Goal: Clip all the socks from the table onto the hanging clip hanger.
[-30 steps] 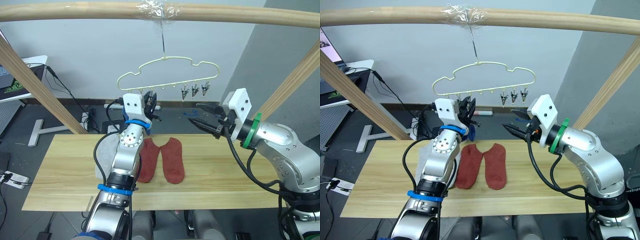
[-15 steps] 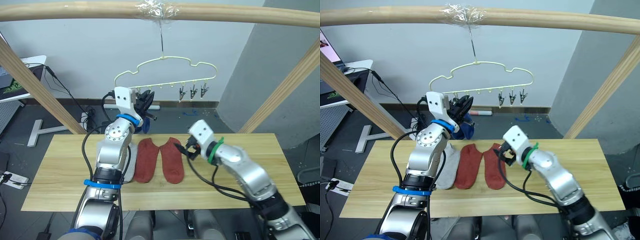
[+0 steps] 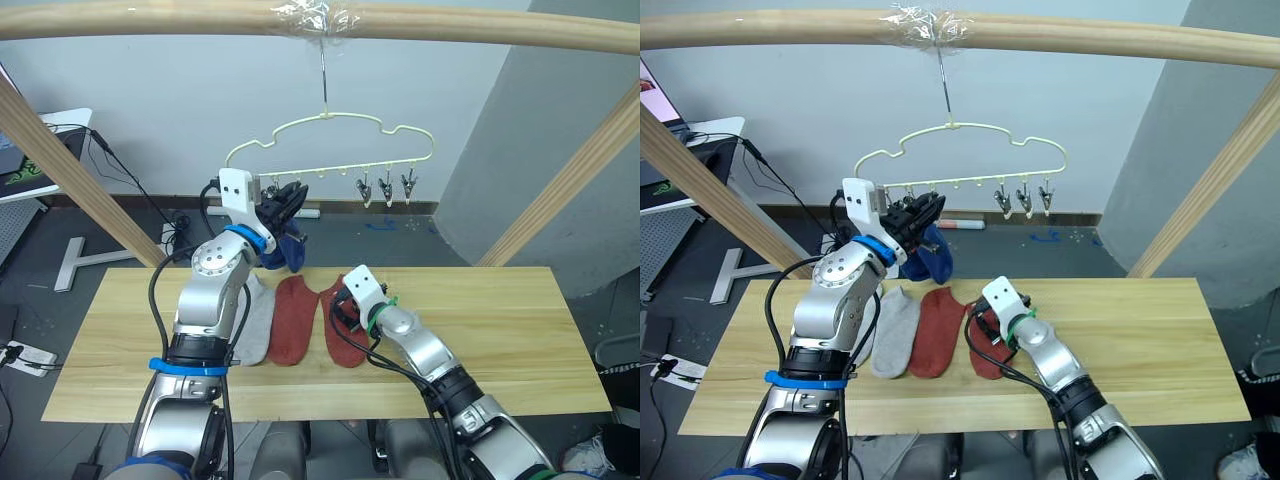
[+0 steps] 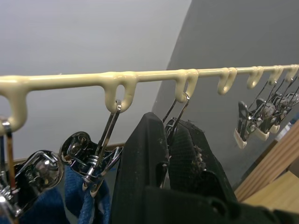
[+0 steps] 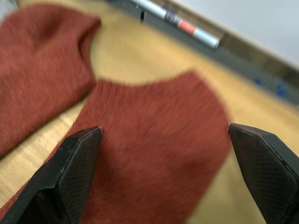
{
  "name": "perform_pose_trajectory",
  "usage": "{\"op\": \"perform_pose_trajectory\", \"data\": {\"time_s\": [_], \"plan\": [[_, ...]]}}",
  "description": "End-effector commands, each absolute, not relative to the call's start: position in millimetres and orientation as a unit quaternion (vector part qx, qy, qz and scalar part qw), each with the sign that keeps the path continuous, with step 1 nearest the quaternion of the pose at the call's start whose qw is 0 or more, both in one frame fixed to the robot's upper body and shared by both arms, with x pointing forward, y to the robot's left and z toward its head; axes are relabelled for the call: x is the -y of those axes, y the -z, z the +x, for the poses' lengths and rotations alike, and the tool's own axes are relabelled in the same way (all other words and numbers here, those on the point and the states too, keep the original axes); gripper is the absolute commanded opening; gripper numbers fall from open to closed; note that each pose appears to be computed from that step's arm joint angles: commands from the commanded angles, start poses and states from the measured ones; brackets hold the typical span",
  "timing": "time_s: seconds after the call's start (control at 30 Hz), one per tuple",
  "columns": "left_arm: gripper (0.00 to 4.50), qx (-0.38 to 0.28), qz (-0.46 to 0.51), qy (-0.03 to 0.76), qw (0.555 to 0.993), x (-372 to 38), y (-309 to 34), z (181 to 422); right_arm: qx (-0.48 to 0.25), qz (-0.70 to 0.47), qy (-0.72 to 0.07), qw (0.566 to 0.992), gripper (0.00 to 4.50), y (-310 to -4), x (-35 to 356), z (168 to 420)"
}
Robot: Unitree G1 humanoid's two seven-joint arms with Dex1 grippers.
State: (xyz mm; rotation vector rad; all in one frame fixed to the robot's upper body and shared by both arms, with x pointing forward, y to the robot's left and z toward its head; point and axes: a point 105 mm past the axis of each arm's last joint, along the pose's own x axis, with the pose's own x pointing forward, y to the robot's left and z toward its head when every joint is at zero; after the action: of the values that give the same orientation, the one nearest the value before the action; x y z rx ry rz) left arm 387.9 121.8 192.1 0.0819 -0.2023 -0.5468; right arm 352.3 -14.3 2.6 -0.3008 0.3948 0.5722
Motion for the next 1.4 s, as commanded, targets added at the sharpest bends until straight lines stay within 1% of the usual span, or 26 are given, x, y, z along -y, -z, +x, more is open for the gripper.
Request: {"op": "perform_pose_trajectory", "data": {"time_s": [0.03, 0.1, 0.2, 0.3, 0.43, 0.47, 0.5, 0.57, 0.63, 0.8, 0.9, 1.0, 1.17, 1.4], "plan": [[0.20, 0.113, 0.035, 0.288, 0.950, -119, -203, 382, -0.199, -0.148, -0.272, 0.930, 4.33, 3, 17, 356], [0.20, 0.104, 0.025, 0.297, 0.949, -118, -202, 381, -0.214, -0.151, -0.268, 0.927, 3.90, 11, 21, 355], [0.20, 0.086, 0.005, 0.305, 0.948, -120, -199, 381, -0.222, -0.162, -0.264, 0.924, 2.84, 18, 27, 353], [0.20, 0.069, -0.019, 0.310, 0.948, -123, -196, 383, -0.218, -0.169, -0.267, 0.923, 1.80, 19, 29, 352], [0.20, 0.057, -0.044, 0.336, 0.939, -121, -200, 379, -0.195, -0.179, -0.277, 0.924, 0.47, 11, 26, 351], [0.20, 0.053, -0.057, 0.343, 0.936, -121, -202, 379, -0.173, -0.184, -0.285, 0.925, 0.16, 1, 22, 352], [0.20, 0.049, -0.066, 0.348, 0.934, -121, -204, 378, -0.157, -0.187, -0.291, 0.925, 0.00, -6, 20, 352], [0.20, 0.046, -0.072, 0.355, 0.931, -120, -206, 377, -0.132, -0.190, -0.299, 0.926, 0.00, -20, 16, 351], [0.20, 0.039, -0.085, 0.362, 0.928, -120, -209, 375, -0.091, -0.192, -0.311, 0.926, 0.00, -43, 10, 349], [0.20, 0.023, -0.106, 0.373, 0.921, -118, -209, 371, -0.003, -0.187, -0.348, 0.918, 0.00, -92, -11, 335], [0.20, 0.021, -0.113, 0.375, 0.920, -116, -209, 370, 0.037, -0.179, -0.360, 0.915, 0.00, -113, -23, 329], [0.20, 0.020, -0.115, 0.375, 0.920, -115, -210, 370, 0.067, -0.167, -0.359, 0.916, 0.00, -132, -31, 328], [0.20, 0.020, -0.115, 0.375, 0.920, -114, -209, 369, 0.084, -0.163, -0.353, 0.917, 0.00, -142, -35, 329], [0.20, 0.033, -0.112, 0.364, 0.924, -117, -212, 370, 0.045, -0.138, -0.328, 0.934, 0.00, -133, -22, 330]]}}
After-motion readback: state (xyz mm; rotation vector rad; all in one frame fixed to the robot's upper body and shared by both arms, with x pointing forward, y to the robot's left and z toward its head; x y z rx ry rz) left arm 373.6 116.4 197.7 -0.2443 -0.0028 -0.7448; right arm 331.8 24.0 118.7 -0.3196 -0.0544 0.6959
